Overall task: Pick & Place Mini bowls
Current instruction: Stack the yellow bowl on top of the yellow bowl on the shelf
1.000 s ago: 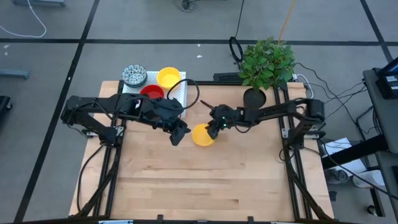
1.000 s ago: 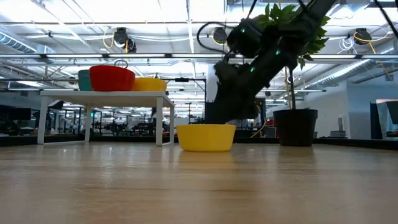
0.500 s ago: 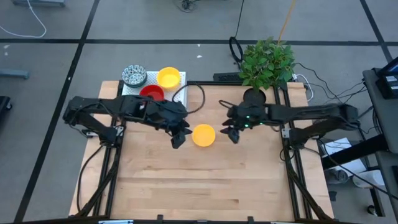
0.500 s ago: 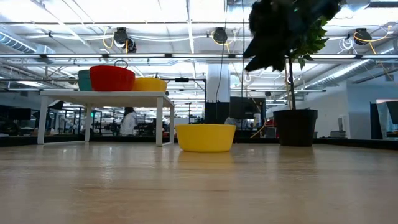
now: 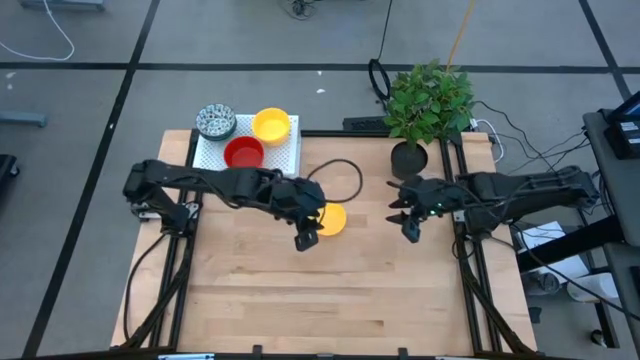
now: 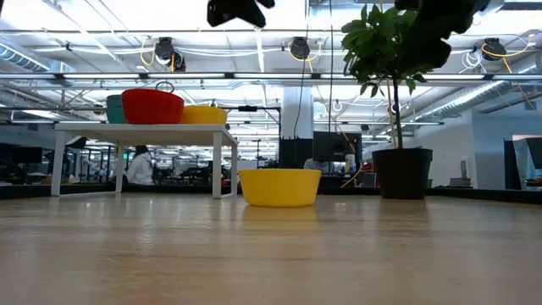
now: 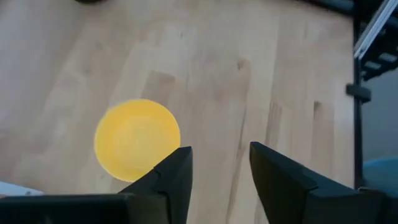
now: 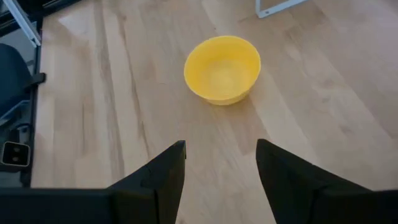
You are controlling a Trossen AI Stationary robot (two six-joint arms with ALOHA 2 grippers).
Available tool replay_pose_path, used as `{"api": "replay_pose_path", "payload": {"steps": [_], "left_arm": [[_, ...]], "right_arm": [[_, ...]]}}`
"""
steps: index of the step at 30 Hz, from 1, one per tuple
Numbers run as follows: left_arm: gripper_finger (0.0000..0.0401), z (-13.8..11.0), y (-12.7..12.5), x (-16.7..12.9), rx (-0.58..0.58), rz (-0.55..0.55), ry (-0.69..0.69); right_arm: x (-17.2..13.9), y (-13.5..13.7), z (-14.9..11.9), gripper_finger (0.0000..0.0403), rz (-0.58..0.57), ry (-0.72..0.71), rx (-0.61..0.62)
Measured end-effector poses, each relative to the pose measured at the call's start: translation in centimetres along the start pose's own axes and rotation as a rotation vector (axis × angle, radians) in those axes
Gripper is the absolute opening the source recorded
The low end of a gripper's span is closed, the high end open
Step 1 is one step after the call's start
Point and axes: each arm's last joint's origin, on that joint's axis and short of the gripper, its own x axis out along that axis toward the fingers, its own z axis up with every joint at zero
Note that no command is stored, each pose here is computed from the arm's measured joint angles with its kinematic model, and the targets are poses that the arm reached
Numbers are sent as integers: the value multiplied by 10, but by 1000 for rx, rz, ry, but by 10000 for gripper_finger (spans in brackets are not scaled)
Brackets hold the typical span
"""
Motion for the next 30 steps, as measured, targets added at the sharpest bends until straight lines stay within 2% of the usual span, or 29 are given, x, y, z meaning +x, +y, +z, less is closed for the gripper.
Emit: {"api": "replay_pose_path", "payload": {"steps": [6,11,15,19,25,30], "left_arm": [[215,-4,0,39,86,27,87],[240,-12,1,76,252,55,177],[236,-20,3,103,340,61,246],[223,-28,6,128,370,71,310],[205,-41,14,161,352,94,391],[192,-46,23,178,315,114,426]], "right_arm": [[-13,3,-17,190,-31,-23,-8],[-12,0,-39,190,-44,-22,6],[-7,-4,-60,188,-58,-17,32],[2,-6,-79,190,-26,-38,60],[13,-5,-98,185,83,-103,78],[15,-8,-110,185,92,-174,69]]}}
